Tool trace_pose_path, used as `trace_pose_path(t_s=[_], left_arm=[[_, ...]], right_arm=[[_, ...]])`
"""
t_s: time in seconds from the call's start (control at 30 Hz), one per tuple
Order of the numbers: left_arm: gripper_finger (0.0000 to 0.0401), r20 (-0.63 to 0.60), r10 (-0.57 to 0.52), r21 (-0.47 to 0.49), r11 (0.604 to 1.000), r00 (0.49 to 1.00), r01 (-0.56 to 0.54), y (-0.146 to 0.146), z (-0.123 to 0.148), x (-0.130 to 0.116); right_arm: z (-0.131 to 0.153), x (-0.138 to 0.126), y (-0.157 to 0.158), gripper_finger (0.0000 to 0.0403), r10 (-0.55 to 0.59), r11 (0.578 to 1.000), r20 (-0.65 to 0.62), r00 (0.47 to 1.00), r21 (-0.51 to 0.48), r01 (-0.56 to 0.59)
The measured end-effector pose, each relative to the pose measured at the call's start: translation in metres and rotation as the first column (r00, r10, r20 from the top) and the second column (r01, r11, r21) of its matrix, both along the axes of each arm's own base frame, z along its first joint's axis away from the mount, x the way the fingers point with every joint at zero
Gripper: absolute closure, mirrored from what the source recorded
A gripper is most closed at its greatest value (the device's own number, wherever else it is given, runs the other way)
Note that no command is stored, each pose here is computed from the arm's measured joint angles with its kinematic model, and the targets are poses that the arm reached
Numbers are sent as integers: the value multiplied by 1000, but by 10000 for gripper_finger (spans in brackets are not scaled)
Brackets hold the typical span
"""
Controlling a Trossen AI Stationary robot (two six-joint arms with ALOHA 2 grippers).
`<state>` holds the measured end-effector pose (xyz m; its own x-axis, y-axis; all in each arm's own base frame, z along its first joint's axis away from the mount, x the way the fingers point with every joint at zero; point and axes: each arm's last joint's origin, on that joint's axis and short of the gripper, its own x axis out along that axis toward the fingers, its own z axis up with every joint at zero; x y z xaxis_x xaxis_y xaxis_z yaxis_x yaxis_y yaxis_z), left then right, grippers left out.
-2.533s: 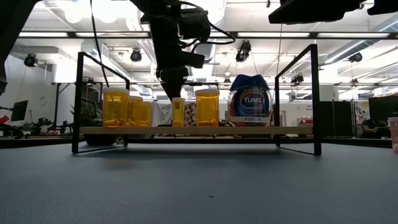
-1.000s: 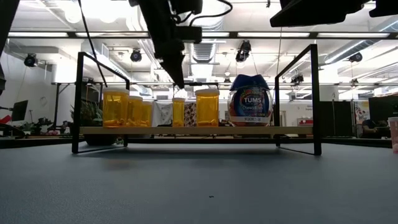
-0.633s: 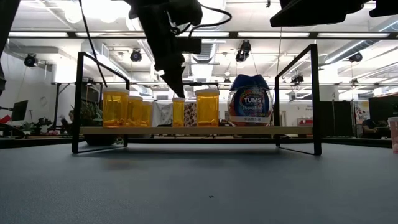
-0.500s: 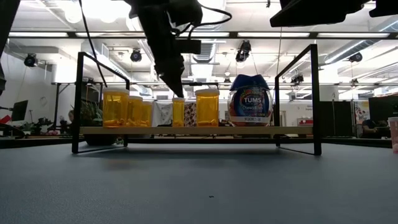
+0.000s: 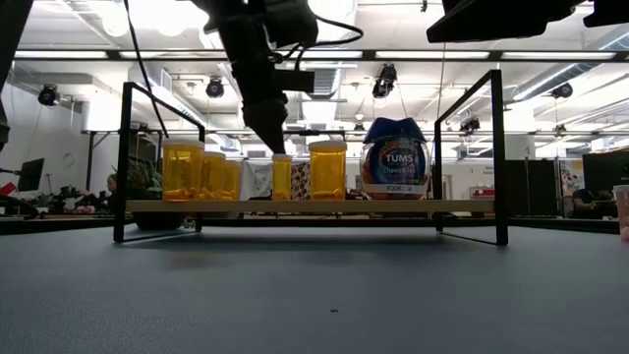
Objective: Pick and place medicine bottles onto shelf by color
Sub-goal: Put the yellow pill bottle on to the shelf aligned with the small orange pill bottle, then adjust the small orange pill bottle on the shelf
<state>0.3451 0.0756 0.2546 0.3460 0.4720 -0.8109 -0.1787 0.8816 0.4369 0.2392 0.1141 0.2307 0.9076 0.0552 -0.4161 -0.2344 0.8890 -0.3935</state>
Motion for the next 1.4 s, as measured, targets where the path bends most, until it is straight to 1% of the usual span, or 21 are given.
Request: trace_pose_path(t_s=[0.1, 0.2, 0.37, 0.8, 1.0, 1.1, 1.23, 1.3, 1.4], left_arm=[[398, -9, -8, -15, 1000, 1000, 7, -1, -5, -1], [398, 9, -7, -11, 1000, 1000, 7, -1, -11, -1], [398, 19, -8, -9, 1000, 1000, 8, -1, -14, -1], [398, 28, -9, -13, 1000, 1000, 10, -1, -13, -1], [398, 71, 5, -26, 1000, 997, -3, -3, -1, -1], [398, 109, -11, -18, 1000, 994, 13, -9, 10, -1], [398, 140, -60, -18, 998, 988, 63, -26, 21, -5], [398, 154, -81, -49, 995, 985, 90, -37, 23, -9], [398, 174, -124, -128, 981, 977, 147, -51, 21, -11]], right_arm=[[0, 0, 0, 390, 0, 1000, 0, 1000, 0, 0], [0, 0, 0, 390, 0, 1000, 0, 1000, 0, 0], [0, 0, 0, 390, 0, 1000, 0, 1000, 0, 0], [0, 0, 0, 390, 0, 1000, 0, 1000, 0, 0], [0, 0, 0, 390, 0, 1000, 0, 1000, 0, 0], [0, 0, 0, 390, 0, 1000, 0, 1000, -1, 0], [0, 0, 0, 390, 0, 1000, -5, 1000, -3, 0], [0, 0, 0, 390, 0, 1000, -5, 1000, -3, 0], [-1, 0, 0, 390, -1, 1000, -6, 1000, 0, 1]])
